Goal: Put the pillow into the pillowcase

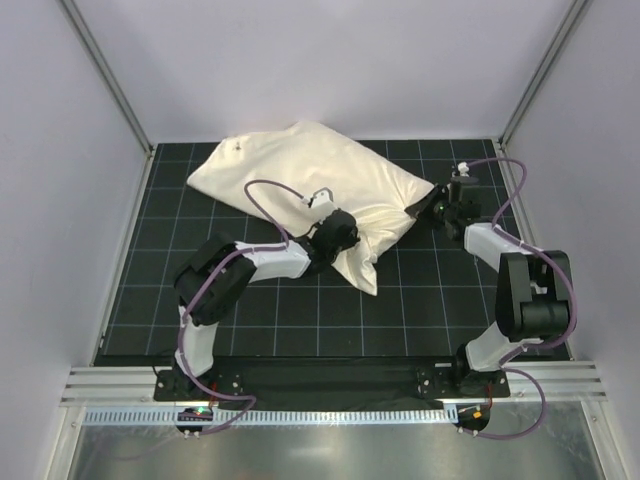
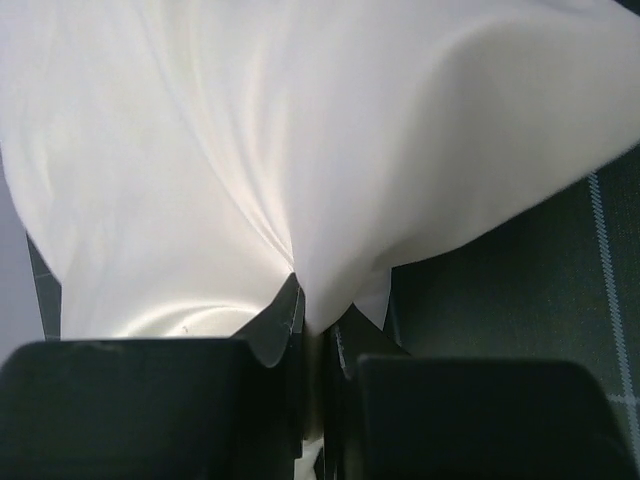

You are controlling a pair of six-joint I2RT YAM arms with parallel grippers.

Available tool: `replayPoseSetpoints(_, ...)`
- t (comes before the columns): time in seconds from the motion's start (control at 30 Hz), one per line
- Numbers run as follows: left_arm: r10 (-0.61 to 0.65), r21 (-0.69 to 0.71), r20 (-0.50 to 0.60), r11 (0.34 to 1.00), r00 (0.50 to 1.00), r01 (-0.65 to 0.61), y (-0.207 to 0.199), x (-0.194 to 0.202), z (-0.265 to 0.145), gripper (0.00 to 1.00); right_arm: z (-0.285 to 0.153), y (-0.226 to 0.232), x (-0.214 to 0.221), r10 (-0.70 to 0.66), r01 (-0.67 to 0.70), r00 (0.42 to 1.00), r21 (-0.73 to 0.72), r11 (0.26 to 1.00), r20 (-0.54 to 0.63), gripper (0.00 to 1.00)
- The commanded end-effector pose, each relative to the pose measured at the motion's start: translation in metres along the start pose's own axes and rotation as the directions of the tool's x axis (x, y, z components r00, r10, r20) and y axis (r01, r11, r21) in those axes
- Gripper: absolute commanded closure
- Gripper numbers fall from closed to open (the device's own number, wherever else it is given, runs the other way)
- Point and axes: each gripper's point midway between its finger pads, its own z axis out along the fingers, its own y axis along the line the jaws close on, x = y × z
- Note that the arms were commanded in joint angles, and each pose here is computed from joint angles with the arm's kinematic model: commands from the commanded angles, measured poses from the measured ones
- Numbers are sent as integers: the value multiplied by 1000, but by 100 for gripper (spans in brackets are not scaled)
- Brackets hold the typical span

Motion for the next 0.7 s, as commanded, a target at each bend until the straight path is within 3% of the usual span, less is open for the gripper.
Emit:
replayPoseSetpoints(0.0,-55,82,183,996,982,41,-24,-70,11,100,-22,21,12,-42,41,999,-61,997,-23,96)
replayPoseSetpoints(0.2,20,120,196,992,980,-44,-40,-103,-40,100,-53,56,-20,-88,92,995,-102,990,46,96)
replayPoseSetpoints(0.33,48,187,224,978,973,-91,-72,-153,-107,100,-87,105,-55,-120,137,987,-176,975,106,96)
replayPoseSetpoints(0.53,64,364,344,911,937,-196,-144,-232,-235,100,-212,234,-127,-160,302,921,-396,867,354,96)
replayPoseSetpoints(0.67,38,451,420,858,907,-245,-172,-272,-316,100,-288,281,-150,-141,367,877,-451,814,459,96)
